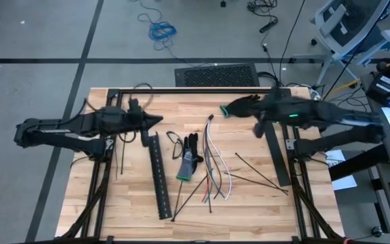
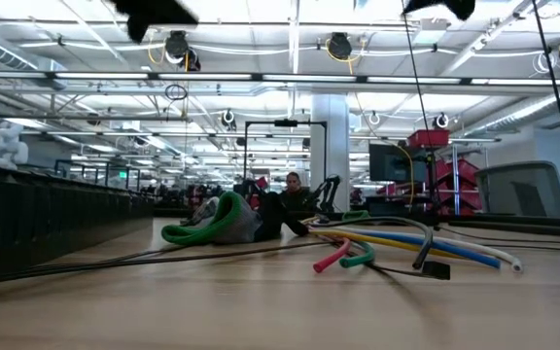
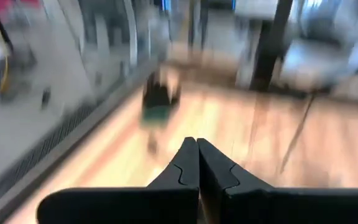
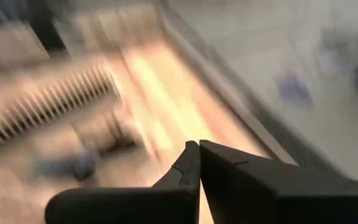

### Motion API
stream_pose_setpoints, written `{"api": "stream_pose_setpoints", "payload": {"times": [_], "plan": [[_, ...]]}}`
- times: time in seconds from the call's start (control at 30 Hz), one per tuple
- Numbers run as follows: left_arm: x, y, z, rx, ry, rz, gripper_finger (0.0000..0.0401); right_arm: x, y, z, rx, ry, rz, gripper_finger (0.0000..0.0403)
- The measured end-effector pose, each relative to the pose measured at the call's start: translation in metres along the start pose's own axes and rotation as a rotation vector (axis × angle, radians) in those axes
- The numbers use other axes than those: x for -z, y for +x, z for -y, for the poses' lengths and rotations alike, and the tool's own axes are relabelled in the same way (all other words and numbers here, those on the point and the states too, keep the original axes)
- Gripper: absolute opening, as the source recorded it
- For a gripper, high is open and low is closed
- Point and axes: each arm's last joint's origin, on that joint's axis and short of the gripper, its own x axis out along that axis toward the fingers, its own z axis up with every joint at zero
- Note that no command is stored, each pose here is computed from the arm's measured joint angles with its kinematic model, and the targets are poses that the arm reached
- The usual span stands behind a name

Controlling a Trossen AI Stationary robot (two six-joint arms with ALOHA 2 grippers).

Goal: Ziptie cables
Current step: Insert the black zip tie into the lock head

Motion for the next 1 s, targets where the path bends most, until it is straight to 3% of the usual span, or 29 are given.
{"api": "stream_pose_setpoints", "payload": {"times": [0.1,0.2,0.37,0.43,0.57,0.73,0.87,1.0], "plan": [[0.021,0.003,-0.001,-0.019,0.045,-0.212,0.0000,0.003,0.014,-0.007,0.065,0.019,-0.236,0.0000],[0.024,0.006,0.001,0.009,0.054,-0.244,0.0000,0.017,0.019,-0.015,0.091,0.081,-0.387,0.0000],[0.019,0.025,0.015,0.302,0.078,-0.020,0.0000,0.027,0.017,-0.029,0.091,0.194,-0.403,0.0000],[0.029,0.041,0.019,0.372,0.039,-0.017,0.0000,0.029,0.015,-0.032,0.088,0.214,-0.405,0.0000],[0.059,0.072,0.025,0.415,-0.052,-0.142,0.0000,0.031,0.013,-0.035,0.081,0.200,-0.413,0.0000],[0.072,0.113,0.036,0.495,-0.187,-0.080,0.0000,0.032,0.013,-0.030,0.137,0.158,-0.412,0.0000],[0.100,0.142,0.041,0.468,-0.296,-0.270,0.0000,0.031,0.010,-0.024,0.145,0.129,-0.407,0.0000],[0.103,0.159,0.050,0.504,-0.400,-0.218,0.0000,0.030,0.008,-0.018,0.144,0.111,-0.398,0.0000]]}}
